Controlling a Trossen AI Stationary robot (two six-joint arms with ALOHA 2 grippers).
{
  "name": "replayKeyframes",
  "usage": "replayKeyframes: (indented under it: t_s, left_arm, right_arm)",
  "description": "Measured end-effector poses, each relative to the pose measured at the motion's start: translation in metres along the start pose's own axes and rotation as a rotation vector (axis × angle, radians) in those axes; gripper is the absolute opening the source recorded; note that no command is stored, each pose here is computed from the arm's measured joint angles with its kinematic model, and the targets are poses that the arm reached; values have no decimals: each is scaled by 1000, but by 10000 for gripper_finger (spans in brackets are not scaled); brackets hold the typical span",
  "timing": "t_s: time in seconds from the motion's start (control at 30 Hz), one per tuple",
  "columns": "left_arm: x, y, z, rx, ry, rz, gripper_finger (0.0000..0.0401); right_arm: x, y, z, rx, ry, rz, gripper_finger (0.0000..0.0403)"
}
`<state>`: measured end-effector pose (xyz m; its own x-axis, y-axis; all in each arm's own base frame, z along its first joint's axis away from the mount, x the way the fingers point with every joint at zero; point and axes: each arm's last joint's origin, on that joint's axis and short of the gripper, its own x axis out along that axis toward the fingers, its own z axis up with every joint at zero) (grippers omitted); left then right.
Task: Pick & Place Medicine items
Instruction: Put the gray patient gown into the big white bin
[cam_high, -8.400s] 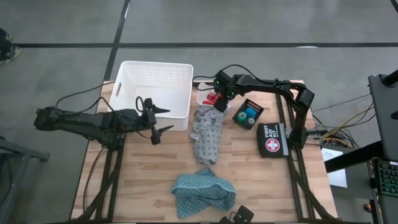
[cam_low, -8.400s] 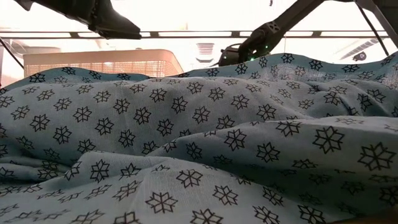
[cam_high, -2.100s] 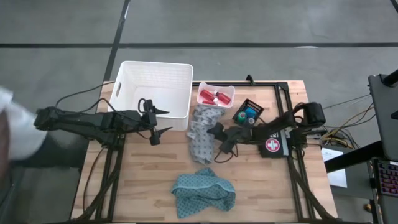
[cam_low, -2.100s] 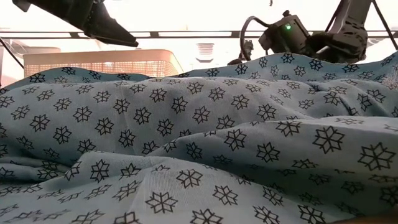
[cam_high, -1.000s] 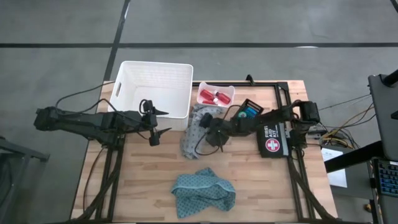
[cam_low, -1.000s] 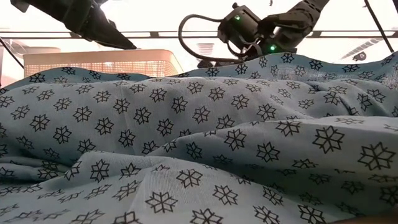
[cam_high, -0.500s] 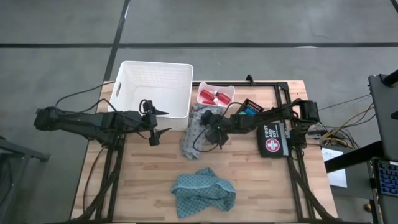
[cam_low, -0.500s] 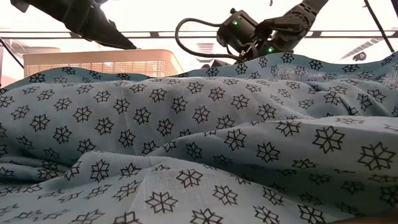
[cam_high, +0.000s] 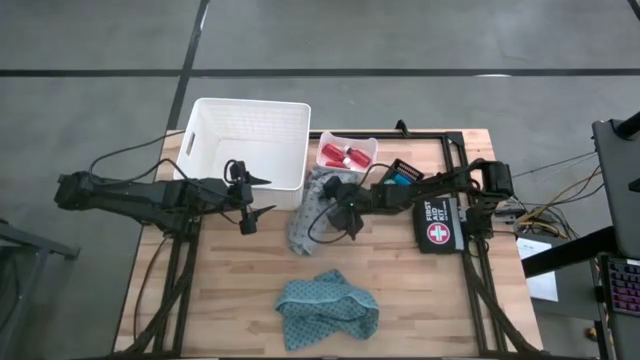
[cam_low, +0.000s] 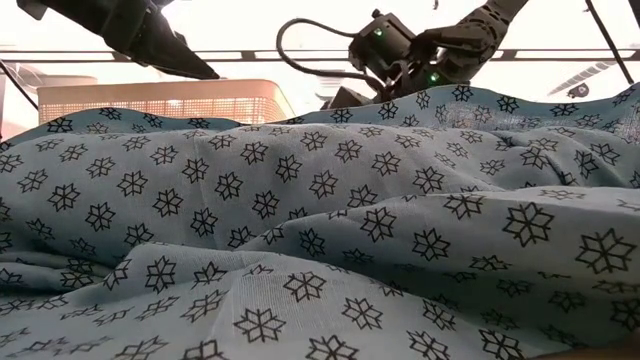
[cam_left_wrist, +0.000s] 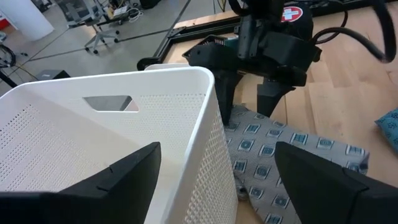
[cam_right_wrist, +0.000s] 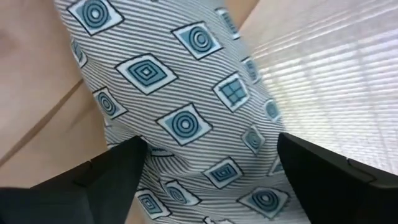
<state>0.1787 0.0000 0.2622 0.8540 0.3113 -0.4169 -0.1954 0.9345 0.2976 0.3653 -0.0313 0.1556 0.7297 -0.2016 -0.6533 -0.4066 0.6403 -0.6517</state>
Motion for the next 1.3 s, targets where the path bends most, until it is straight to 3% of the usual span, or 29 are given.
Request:
replayKeyframes:
  t_s: [0.2,0.4,0.73,1.3]
  left_arm:
    - [0,0,0,0,0,1,317]
    - [0,0,0,0,0,0,319]
    - [0,0,0,0,0,0,319]
    - [0,0,0,0,0,0,320]
  right_arm:
    - [0,-4,4,162,-39,-41,382]
    - [0,-4,4,335,-39,-46,384]
    - [0,-5,4,262,-39,-49,384]
    - [0,-4,4,268,-40,-48,384]
